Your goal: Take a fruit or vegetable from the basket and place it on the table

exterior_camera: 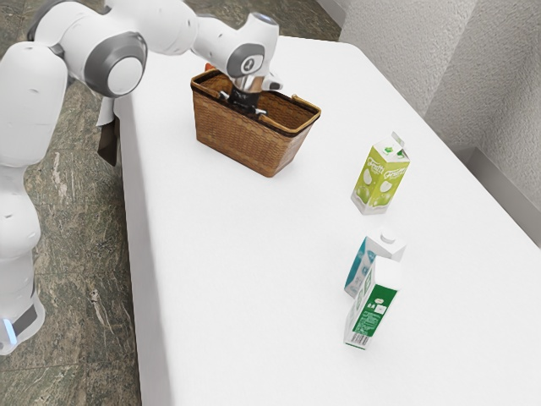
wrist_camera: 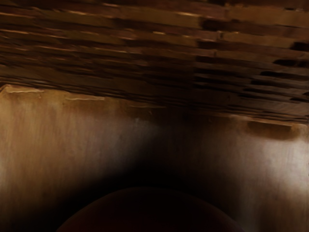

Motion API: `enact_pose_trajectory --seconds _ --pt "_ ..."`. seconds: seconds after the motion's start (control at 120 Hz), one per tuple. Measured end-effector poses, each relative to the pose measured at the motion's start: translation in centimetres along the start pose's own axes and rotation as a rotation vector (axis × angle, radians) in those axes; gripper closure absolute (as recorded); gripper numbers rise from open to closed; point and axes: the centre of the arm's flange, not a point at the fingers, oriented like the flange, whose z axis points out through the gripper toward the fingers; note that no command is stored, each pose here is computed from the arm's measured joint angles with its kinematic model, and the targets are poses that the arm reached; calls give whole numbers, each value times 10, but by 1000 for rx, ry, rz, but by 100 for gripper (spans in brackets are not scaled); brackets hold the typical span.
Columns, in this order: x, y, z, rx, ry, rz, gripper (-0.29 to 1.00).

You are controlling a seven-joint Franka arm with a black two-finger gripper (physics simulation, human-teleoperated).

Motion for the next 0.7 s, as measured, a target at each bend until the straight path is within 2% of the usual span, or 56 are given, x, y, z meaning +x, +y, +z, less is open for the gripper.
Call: enact_pose_trajectory --seconds 0.108,0.167,0.375,0.7 --pt "0 1 -1 -1 5 -2 23" --pt "0 2 -1 1 6 -2 29" --pt "-3 8 -23 -11 42 4 33" --pt "-19 26 -124 -73 168 43 33"
